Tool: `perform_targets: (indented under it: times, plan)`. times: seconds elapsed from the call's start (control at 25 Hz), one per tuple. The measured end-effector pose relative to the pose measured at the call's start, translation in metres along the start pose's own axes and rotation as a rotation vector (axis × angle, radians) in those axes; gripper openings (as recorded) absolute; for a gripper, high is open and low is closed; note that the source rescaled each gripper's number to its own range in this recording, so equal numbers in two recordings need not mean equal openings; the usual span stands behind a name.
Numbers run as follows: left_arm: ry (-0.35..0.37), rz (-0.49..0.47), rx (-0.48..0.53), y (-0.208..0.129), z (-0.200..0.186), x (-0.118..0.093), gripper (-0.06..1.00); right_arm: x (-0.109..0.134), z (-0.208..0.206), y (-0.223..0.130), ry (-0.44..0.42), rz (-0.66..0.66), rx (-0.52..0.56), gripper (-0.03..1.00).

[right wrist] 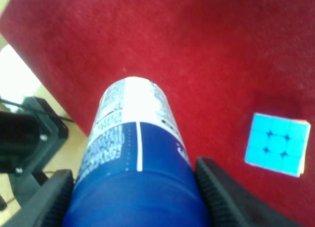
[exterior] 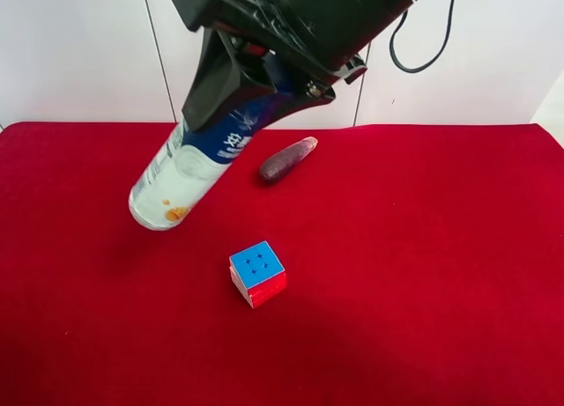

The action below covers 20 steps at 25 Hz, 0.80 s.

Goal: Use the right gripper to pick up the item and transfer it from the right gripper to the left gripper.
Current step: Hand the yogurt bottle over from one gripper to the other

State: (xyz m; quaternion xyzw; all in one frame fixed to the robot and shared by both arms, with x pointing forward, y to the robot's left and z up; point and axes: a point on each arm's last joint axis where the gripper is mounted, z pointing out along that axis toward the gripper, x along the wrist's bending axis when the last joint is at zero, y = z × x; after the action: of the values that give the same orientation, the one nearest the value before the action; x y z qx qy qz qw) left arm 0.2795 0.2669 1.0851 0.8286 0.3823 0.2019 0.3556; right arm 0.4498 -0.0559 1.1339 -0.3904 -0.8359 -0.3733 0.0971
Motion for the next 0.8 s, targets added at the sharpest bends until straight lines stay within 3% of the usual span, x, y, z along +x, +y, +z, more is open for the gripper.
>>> perform_targets:
  times: [0.48,0.8]
  plan:
    - [-0.097,0.2,0.089,0.027,0.033,0.002,1.0,-0.001,0.029,0.005,0.134,0.023,0.024,0.0]
    - [-0.159,0.308,0.096,0.043,0.062,-0.006,1.0,-0.001,0.03,0.005,0.142,0.01,0.024,0.0]
